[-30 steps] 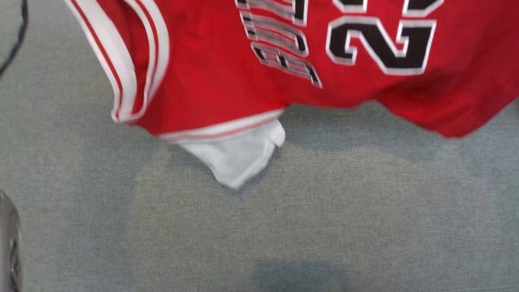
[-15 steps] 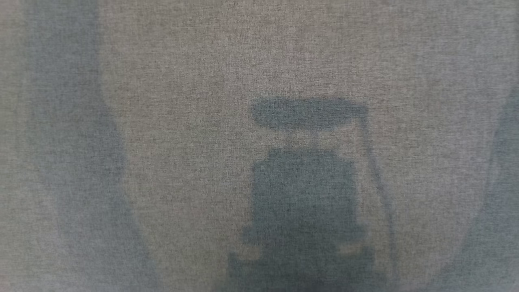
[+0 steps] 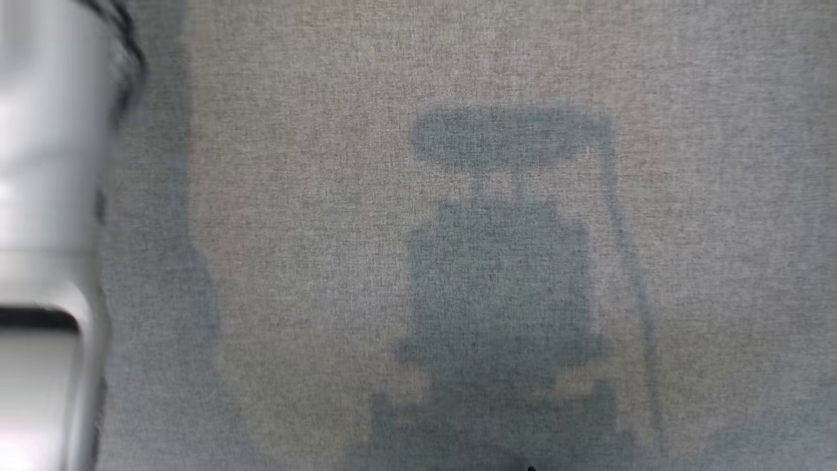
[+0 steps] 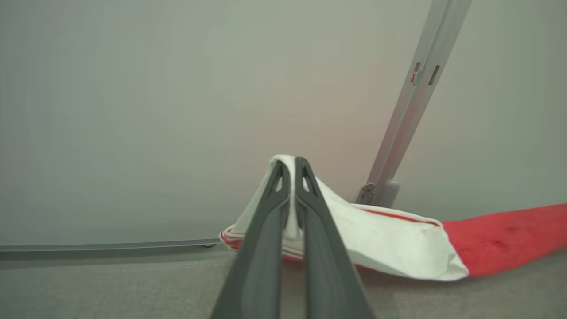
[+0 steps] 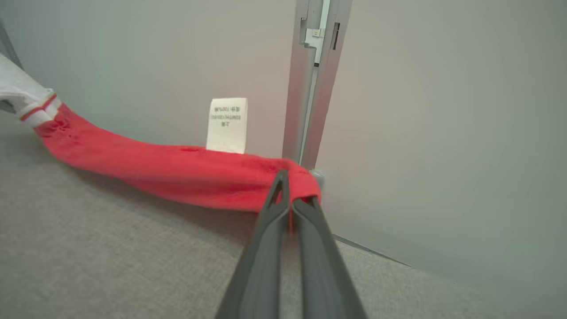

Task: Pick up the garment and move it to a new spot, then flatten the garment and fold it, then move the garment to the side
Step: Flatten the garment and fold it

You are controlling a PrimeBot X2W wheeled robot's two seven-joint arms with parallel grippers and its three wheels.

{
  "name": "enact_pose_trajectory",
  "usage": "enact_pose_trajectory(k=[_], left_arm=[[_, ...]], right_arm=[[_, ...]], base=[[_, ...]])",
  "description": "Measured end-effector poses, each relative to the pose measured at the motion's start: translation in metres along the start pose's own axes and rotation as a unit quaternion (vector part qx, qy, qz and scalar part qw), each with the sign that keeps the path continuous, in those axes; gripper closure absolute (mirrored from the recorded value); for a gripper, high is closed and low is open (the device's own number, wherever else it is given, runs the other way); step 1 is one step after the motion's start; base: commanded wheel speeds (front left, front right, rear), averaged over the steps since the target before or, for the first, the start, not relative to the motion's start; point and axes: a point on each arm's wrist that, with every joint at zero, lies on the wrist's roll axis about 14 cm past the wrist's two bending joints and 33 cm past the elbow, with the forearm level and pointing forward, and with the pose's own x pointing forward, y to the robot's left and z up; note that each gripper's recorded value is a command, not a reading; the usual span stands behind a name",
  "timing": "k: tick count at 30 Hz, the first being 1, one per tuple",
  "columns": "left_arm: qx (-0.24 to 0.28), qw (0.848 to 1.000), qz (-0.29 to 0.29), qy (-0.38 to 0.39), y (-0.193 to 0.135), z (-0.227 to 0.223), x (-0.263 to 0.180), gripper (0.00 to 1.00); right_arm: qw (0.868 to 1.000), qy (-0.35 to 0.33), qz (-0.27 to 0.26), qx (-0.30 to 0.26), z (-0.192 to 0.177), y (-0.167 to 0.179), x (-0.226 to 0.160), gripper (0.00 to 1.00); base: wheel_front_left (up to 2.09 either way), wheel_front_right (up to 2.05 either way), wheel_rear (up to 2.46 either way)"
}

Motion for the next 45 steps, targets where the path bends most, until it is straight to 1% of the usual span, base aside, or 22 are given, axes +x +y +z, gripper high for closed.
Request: enact_pose_trajectory(k=[2,4,6,8,10,11,13,16,19,22,25,28,30,33,35,39,45], left_arm=[[-0.024,1.000,-0.001,0.009,-0.005,-0.010,-0.023,1.00],[-0.018,1.000,-0.004,0.014,-0.003,-0.011,-0.048,1.00],[-0.023,0.999,0.008,0.022,0.003,-0.013,-0.078,1.00],[-0.020,0.999,0.008,0.043,-0.001,-0.023,-0.115,1.00],[-0.038,0.998,0.021,0.055,-0.004,-0.028,-0.151,1.00],[-0.046,0.997,0.032,0.060,-0.005,-0.029,-0.169,1.00],[-0.062,0.994,0.056,0.072,-0.007,-0.031,-0.207,1.00],[-0.087,0.988,0.089,0.088,-0.017,-0.033,-0.262,1.00],[-0.127,0.978,0.137,0.092,-0.025,-0.030,-0.310,1.00],[-0.170,0.965,0.178,0.087,-0.035,-0.021,-0.352,1.00],[-0.198,0.956,0.196,0.090,-0.050,-0.012,-0.383,1.00],[-0.216,0.953,0.190,0.098,-0.066,-0.005,-0.402,1.00],[-0.221,0.951,0.193,0.093,-0.071,0.002,-0.413,1.00],[-0.234,0.946,0.206,0.086,-0.071,0.010,-0.423,1.00],[-0.236,0.946,0.201,0.092,-0.073,0.011,-0.423,1.00],[-0.239,0.949,0.183,0.096,-0.077,0.015,-0.407,1.00],[-0.232,0.958,0.139,0.093,-0.079,0.026,-0.362,1.00]], right_arm=[[1.000,0.007,0.012,0.016,-0.002,0.010,-0.021,1.00],[0.999,0.024,0.024,0.017,-0.005,0.017,-0.046,1.00],[0.999,0.036,0.032,0.022,-0.006,0.026,-0.068,1.00],[0.997,0.051,0.040,0.029,-0.007,0.040,-0.094,1.00],[0.996,0.068,0.052,0.032,-0.008,0.057,-0.120,1.00],[0.996,0.068,0.046,0.043,-0.006,0.061,-0.131,1.00],[0.995,0.075,0.052,0.051,0.000,0.076,-0.155,1.00],[0.993,0.091,0.068,0.041,0.005,0.099,-0.192,1.00],[0.991,0.102,0.078,0.044,0.010,0.121,-0.226,1.00],[0.990,0.111,0.072,0.053,0.016,0.134,-0.258,1.00],[0.990,0.118,0.058,0.053,0.021,0.139,-0.288,1.00],[0.990,0.120,0.049,0.058,0.026,0.146,-0.311,1.00],[0.990,0.120,0.048,0.060,0.029,0.151,-0.321,1.00],[0.991,0.109,0.040,0.059,0.036,0.149,-0.321,1.00],[0.992,0.105,0.039,0.059,0.038,0.147,-0.318,1.00],[0.992,0.102,0.041,0.059,0.038,0.145,-0.310,1.00],[0.991,0.110,0.038,0.073,0.027,0.141,-0.299,1.00]], base=[[0.00,0.00,0.00],[0.00,0.00,0.00],[0.00,0.00,0.00],[0.00,0.00,0.00],[0.00,0.00,0.00],[0.00,0.00,0.00],[0.00,0.00,0.00],[0.00,0.00,0.00],[0.00,0.00,0.00],[0.00,0.00,0.00],[0.00,0.00,0.00],[0.00,0.00,0.00],[0.00,0.00,0.00],[0.00,0.00,0.00],[0.00,0.00,0.00],[0.00,0.00,0.00],[0.00,0.00,0.00]])
